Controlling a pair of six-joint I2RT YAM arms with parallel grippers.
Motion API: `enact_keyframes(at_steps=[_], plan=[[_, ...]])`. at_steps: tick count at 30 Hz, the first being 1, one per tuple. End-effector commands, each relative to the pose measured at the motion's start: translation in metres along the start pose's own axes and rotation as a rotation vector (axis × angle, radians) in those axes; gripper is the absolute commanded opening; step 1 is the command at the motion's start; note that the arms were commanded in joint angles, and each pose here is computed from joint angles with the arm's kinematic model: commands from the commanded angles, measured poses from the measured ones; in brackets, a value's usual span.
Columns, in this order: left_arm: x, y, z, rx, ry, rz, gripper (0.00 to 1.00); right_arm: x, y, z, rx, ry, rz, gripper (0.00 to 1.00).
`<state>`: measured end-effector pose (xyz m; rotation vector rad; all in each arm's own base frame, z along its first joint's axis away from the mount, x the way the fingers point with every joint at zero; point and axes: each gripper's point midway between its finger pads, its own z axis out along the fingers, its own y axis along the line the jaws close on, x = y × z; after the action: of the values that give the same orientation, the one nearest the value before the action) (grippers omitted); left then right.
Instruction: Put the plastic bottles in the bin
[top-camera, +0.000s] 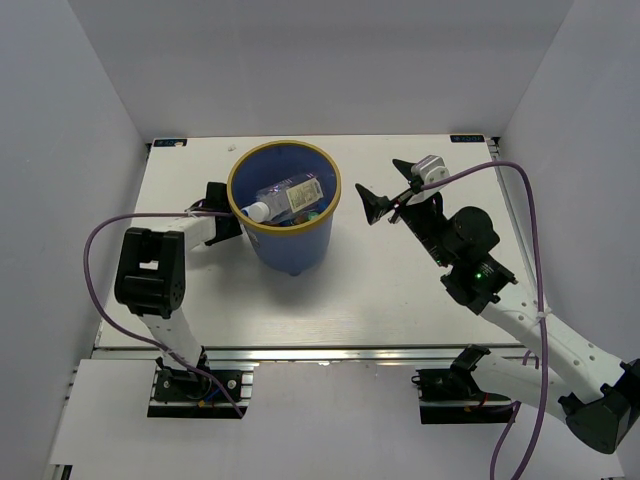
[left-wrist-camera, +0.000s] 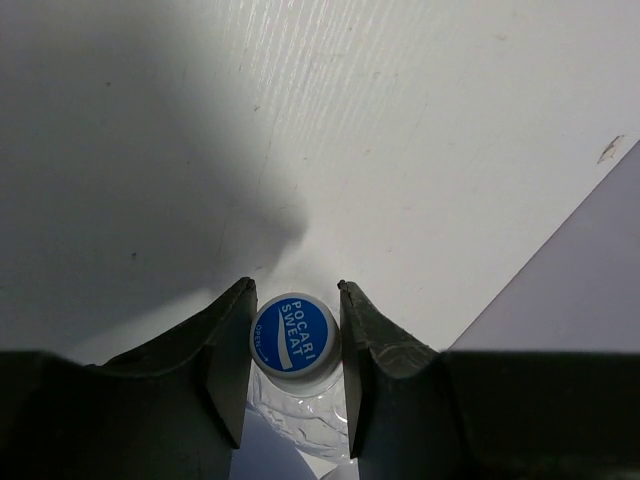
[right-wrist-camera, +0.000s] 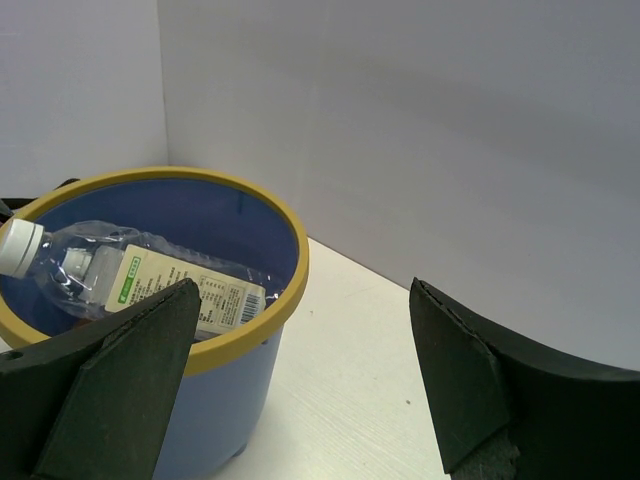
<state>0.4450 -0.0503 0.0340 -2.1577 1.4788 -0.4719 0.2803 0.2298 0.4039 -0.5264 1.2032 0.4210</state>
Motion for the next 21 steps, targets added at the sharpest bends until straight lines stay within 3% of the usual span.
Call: enact_keyframes(at_steps=[1,6,11,16,21], plan=[[-0.014,-0.02,-0.029,0.073,-0.04,0.0,0.0,-0.024,-0.008,-0.004,0.024,-0.084,0.008,0.89],[-0.038,-0.047,-0.07,0.181,-0.109,0.019,0.0,-0.025,-0.004,-0.004,0.009,-0.089,0.018,0.89],[-0.081,-0.075,-0.124,0.302,-0.258,-0.001,0.0,-0.025,0.0,-0.004,-0.016,-0.092,0.029,0.89],[-0.11,-0.115,-0.206,0.495,-0.334,0.038,0.0,-0.027,0.004,-0.005,-0.036,-0.099,0.028,0.89],[-0.137,-0.123,-0.247,0.522,-0.446,0.021,0.0,-0.032,0.007,-0.009,-0.06,-0.112,0.041,0.89]])
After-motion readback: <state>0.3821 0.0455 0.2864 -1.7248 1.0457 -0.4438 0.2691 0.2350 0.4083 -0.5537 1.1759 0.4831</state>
